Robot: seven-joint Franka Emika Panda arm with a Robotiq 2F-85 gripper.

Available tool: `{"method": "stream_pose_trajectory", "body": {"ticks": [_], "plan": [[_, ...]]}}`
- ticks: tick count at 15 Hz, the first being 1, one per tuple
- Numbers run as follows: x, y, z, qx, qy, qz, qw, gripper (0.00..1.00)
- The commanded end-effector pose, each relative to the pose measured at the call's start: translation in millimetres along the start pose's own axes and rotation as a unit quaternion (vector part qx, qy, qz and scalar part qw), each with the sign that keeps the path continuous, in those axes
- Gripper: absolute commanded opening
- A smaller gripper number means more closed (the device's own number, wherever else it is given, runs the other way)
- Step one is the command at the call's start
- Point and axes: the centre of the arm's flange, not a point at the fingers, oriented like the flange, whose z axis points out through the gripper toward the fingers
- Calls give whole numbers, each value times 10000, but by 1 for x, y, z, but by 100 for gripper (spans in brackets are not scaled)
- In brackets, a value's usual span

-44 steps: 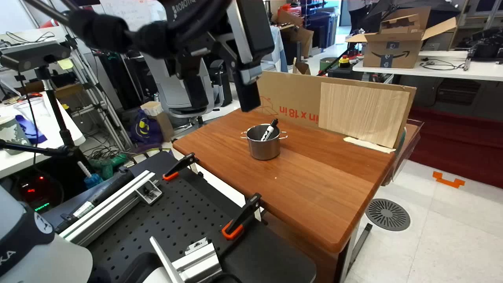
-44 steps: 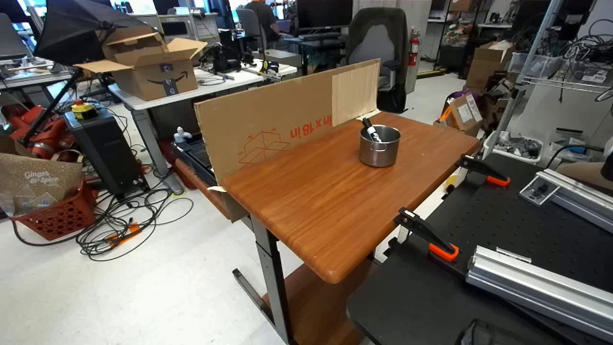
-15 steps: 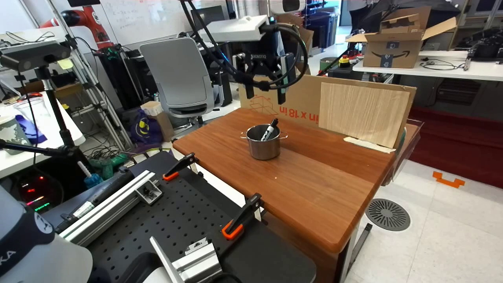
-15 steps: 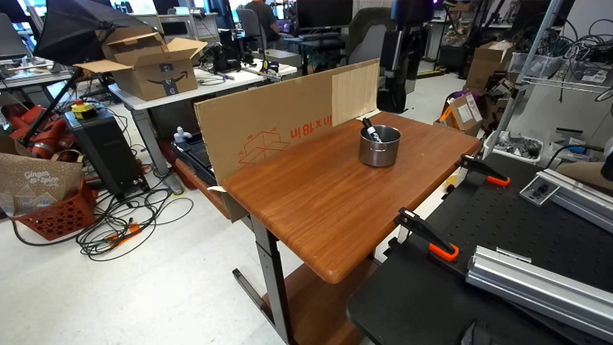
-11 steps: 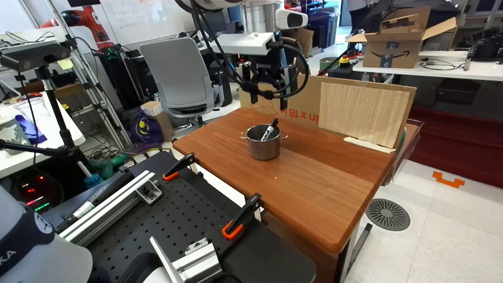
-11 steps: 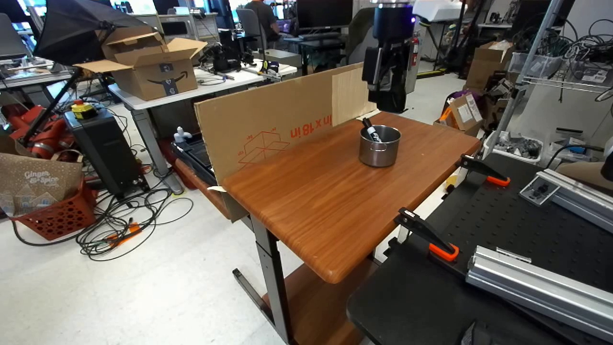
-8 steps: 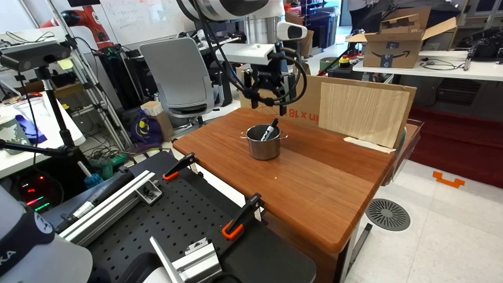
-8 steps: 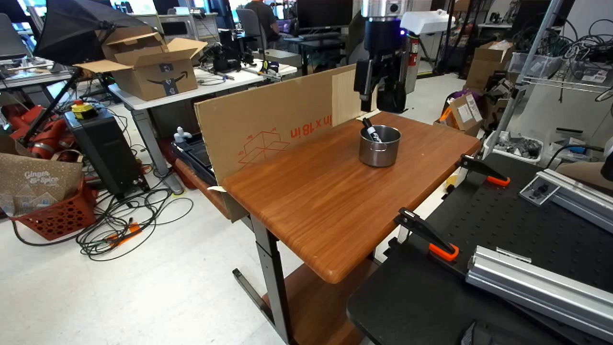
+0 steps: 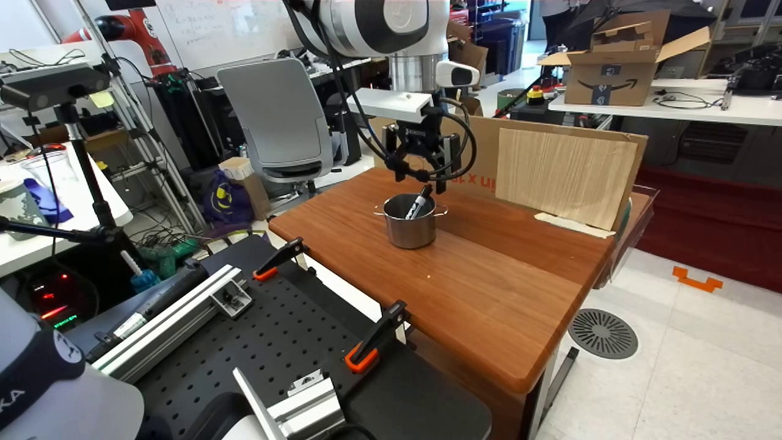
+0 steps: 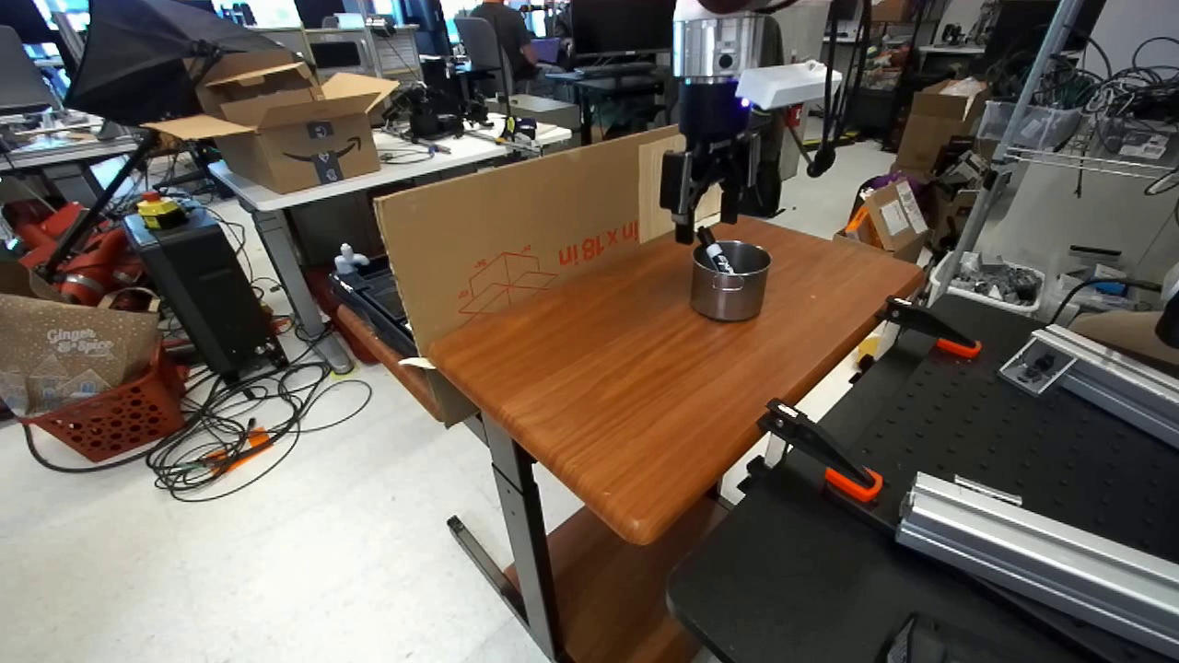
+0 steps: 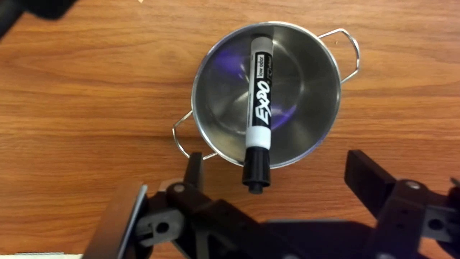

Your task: Remove the marker from the pot and put it on the table

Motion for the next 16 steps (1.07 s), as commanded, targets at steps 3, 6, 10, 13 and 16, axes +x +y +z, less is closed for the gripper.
{"method": "stream_pose_trajectory", "body": {"ticks": [3,6,10,13,16], "plan": [[17,-3,14,25,-65,132,9999,72],[20,-3,13,52,-56,127,9999,49],[22,-2,9,65,-18,117,9999,19],[22,-2,7,68,-6,114,9999,1],[19,0,-6,97,41,116,9999,5]]}}
